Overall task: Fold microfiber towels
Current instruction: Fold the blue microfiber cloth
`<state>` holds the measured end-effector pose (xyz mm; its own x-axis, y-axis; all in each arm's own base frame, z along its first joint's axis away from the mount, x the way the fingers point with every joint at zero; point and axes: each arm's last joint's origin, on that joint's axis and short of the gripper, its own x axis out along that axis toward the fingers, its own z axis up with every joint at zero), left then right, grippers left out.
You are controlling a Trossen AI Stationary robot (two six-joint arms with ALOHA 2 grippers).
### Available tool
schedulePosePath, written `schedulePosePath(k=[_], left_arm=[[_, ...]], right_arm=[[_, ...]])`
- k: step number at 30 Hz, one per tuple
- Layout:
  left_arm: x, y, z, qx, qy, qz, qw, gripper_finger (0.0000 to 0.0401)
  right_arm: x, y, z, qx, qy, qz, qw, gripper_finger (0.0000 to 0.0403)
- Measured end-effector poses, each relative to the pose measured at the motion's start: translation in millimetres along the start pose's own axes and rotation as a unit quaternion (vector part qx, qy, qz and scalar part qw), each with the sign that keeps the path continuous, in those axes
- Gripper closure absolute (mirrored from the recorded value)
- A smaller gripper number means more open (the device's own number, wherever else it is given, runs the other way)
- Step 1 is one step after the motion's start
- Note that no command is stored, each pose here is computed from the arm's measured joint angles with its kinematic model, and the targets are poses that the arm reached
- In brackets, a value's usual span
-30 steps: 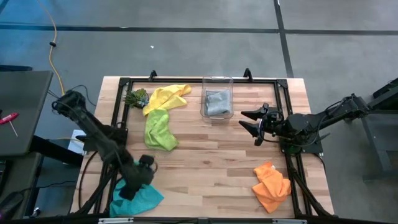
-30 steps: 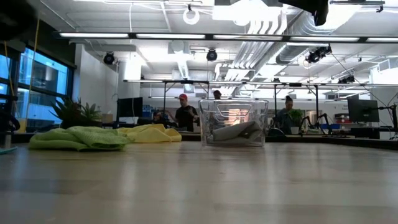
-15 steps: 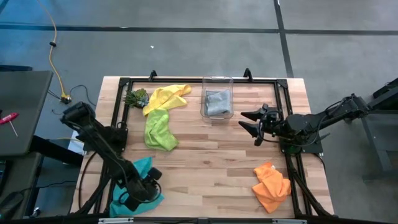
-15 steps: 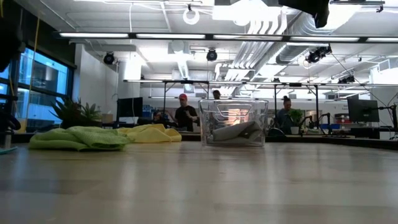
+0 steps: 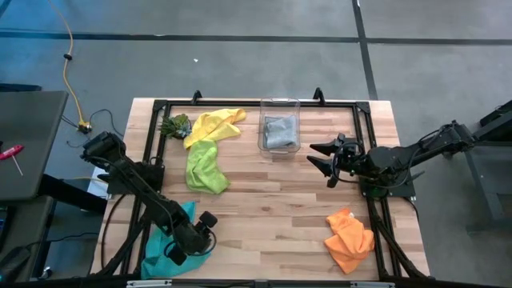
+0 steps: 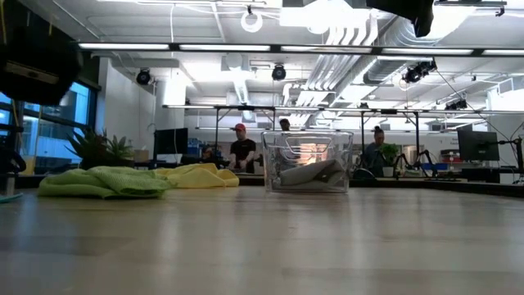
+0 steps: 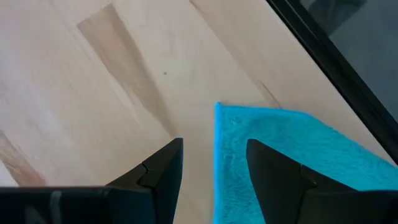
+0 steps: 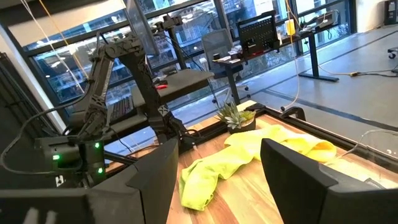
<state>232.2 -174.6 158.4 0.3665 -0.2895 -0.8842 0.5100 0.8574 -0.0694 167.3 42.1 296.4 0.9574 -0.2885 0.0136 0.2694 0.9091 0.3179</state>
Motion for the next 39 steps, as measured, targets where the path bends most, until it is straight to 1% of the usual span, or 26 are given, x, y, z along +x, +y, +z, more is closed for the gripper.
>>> schedulePosePath(k=[9,14,19,21,24,27,29,30,31,34,39], left_arm=[[18.6,2.3,-3.9,-0.004,0.026,-0.005,1.000,0.0233],[30.3,3.5,-8.0,-0.007,0.046,0.007,0.999,0.0233],[32.7,3.8,-8.3,-0.012,0.050,0.011,0.999,0.0234],[33.0,4.2,-8.4,-0.012,0.050,0.019,0.999,0.0240],[33.1,5.1,-8.5,-0.012,0.048,0.033,0.998,0.0270],[33.2,7.3,-8.4,-0.011,0.046,0.051,0.998,0.0324],[33.5,11.5,-7.7,-0.016,0.043,0.060,0.997,0.0369],[33.4,14.7,-7.4,-0.021,0.043,0.063,0.997,0.0384],[33.3,18.1,-7.1,-0.029,0.043,0.065,0.997,0.0392],[31.9,30.1,-6.5,-0.046,0.041,0.078,0.995,0.0389],[30.2,55.7,-2.9,-0.068,0.019,0.105,0.992,0.0398]], right_arm=[[0.0,0.0,-0.1,0.000,0.000,0.000,1.000,0.0181],[0.0,0.0,0.1,0.000,0.000,0.000,1.000,0.0181],[0.0,0.1,0.2,0.000,-0.001,0.000,1.000,0.0181],[0.0,0.1,0.2,0.000,-0.001,0.000,1.000,0.0181],[0.0,0.1,0.2,0.000,-0.001,0.000,1.000,0.0181],[0.0,0.0,0.2,0.000,-0.001,0.000,1.000,0.0181],[0.0,0.0,0.2,0.001,-0.001,0.000,1.000,0.0181],[0.0,0.0,0.1,0.001,-0.001,0.000,1.000,0.0181],[0.0,0.0,0.1,0.000,-0.001,0.000,1.000,0.0181],[0.0,0.0,0.1,0.001,-0.001,0.000,1.000,0.0181],[0.0,0.0,0.1,0.000,-0.001,0.000,1.000,0.0181]])
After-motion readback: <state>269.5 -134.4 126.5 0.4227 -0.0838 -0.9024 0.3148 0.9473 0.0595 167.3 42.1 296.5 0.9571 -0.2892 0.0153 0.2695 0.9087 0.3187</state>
